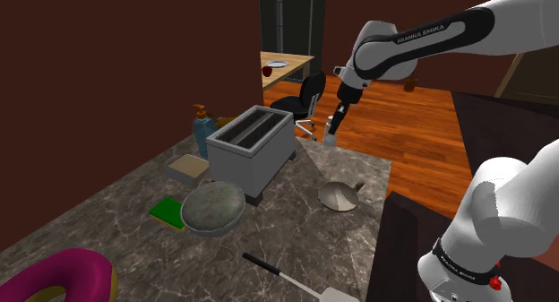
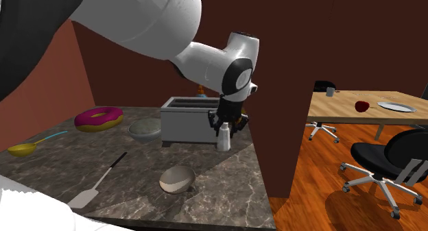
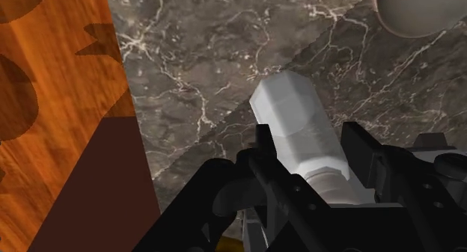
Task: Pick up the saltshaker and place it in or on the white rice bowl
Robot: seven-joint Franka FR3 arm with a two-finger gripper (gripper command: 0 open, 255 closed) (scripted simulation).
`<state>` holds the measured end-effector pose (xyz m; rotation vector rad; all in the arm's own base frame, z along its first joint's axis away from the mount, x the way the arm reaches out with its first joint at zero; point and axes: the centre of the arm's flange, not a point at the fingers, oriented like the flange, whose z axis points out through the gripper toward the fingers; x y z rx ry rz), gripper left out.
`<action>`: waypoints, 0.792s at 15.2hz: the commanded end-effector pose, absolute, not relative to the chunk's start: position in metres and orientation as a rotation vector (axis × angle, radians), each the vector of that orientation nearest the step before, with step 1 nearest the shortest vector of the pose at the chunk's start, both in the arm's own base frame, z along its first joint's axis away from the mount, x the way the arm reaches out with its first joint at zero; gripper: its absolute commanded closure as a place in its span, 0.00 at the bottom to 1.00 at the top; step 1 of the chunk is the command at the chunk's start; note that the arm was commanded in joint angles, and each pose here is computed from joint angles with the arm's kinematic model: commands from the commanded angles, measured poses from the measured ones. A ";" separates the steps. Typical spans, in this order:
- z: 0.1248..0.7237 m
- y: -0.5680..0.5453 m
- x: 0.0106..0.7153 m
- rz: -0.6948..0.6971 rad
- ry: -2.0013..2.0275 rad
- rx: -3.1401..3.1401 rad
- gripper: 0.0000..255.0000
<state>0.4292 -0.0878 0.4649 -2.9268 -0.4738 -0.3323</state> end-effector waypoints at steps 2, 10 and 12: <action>0.482 -0.088 0.429 -0.332 -0.474 -2.927 1.00; 0.524 -0.088 0.429 -0.332 -0.474 -2.927 1.00; 0.532 -0.088 0.429 -0.332 -0.474 -2.927 1.00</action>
